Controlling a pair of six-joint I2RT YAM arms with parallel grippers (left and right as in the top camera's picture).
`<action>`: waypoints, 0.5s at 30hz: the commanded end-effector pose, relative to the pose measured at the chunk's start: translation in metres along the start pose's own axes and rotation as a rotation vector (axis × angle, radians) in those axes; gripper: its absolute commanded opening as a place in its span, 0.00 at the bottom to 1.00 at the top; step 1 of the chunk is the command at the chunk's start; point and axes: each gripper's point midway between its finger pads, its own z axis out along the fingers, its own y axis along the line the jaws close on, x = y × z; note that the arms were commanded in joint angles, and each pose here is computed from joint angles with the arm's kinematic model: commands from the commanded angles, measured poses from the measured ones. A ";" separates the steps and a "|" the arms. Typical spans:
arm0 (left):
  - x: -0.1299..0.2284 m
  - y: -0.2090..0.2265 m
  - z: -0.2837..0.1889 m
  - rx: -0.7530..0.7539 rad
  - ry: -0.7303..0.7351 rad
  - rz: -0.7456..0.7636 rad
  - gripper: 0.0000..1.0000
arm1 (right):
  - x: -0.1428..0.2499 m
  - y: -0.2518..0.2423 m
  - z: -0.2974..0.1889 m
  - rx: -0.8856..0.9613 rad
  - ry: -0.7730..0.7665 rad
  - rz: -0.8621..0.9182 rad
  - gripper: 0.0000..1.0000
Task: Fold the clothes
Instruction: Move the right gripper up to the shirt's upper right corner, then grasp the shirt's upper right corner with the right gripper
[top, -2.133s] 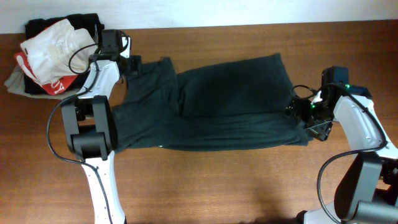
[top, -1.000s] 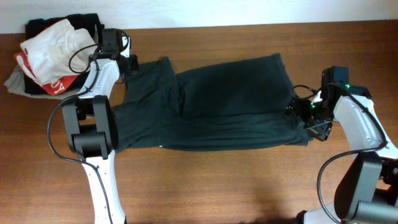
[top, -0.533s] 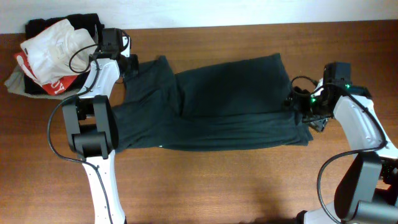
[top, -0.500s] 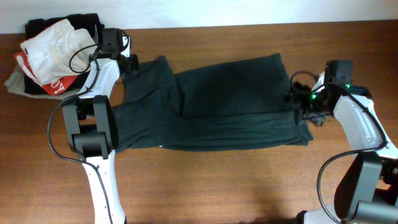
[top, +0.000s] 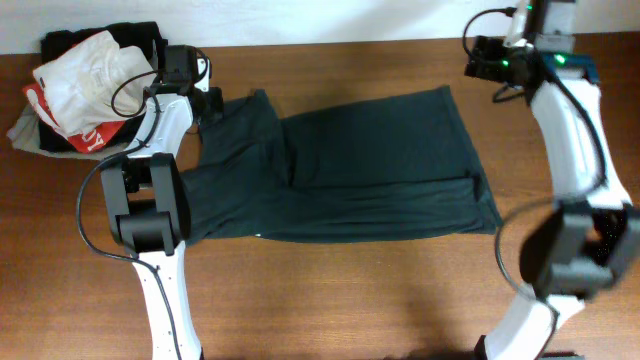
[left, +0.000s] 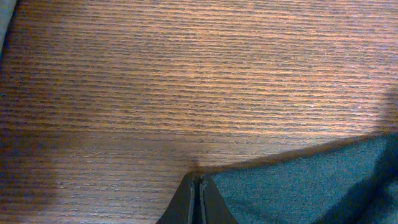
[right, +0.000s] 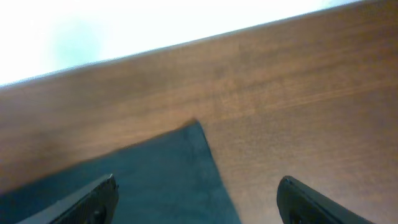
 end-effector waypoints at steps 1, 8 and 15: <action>0.067 0.011 0.045 -0.036 0.173 -0.001 0.03 | 0.025 -0.004 0.061 0.045 0.103 -0.048 0.86; 0.067 0.011 0.045 -0.035 0.173 -0.002 0.03 | 0.054 0.010 0.122 0.046 0.139 -0.167 0.79; 0.078 0.005 0.055 -0.004 0.197 -0.004 0.03 | 0.059 0.024 0.147 0.085 0.105 -0.223 0.74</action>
